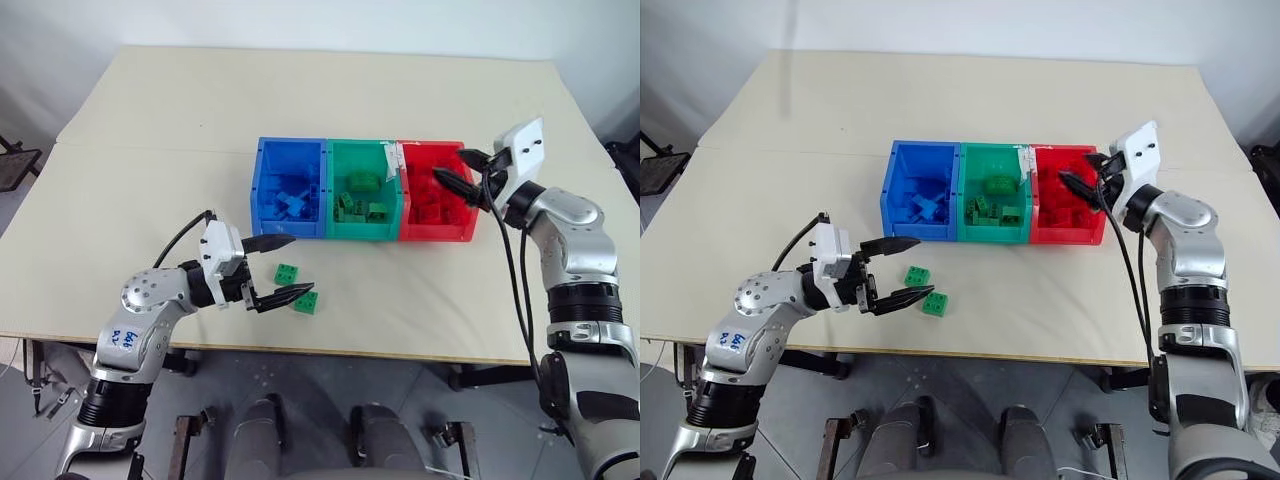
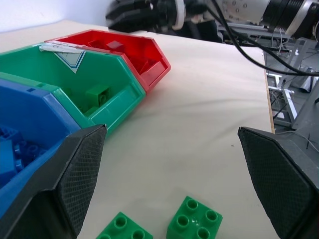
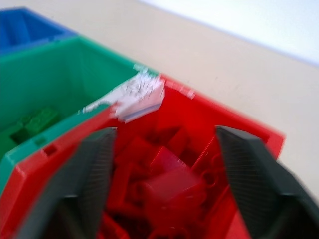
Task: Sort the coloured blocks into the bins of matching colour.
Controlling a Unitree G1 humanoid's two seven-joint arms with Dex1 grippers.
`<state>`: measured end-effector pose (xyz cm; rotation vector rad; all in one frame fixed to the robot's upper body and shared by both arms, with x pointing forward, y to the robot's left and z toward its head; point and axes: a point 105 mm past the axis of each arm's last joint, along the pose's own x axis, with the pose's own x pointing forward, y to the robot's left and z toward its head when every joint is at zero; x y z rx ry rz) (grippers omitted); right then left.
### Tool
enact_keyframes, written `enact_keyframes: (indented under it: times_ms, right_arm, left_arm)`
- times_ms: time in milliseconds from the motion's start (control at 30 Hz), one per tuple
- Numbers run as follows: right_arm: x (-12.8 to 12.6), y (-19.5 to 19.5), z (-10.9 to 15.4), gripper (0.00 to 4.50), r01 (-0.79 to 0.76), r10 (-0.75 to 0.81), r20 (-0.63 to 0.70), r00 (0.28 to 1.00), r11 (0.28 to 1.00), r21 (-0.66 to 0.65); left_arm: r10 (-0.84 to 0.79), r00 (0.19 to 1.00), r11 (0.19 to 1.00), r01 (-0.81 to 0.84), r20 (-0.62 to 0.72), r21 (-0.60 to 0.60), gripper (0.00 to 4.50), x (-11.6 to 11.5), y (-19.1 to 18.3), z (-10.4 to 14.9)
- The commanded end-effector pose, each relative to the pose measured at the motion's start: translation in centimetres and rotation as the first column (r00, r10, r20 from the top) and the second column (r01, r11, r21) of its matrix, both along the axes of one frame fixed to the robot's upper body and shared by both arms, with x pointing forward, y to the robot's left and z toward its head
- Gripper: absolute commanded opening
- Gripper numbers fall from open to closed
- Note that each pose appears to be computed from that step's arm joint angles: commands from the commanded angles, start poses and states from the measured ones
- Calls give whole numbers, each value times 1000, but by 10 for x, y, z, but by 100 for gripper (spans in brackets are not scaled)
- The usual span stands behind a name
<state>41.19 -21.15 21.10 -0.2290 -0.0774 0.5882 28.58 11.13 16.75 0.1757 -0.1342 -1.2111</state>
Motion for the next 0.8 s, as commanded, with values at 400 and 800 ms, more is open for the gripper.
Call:
enact_keyframes:
  times_ms: [400, 800]
  right_arm:
    - [-118, 4, -10, 447, -434, 446, 74, 892, 890, -140]
    - [-184, -19, -70, 447, -587, 565, -164, 809, 789, -180]
  left_arm:
    - [88, 995, 990, -83, -44, 112, 450, -2, 49, -20]
    - [261, 965, 927, -249, -5, 282, 450, -7, 140, -36]
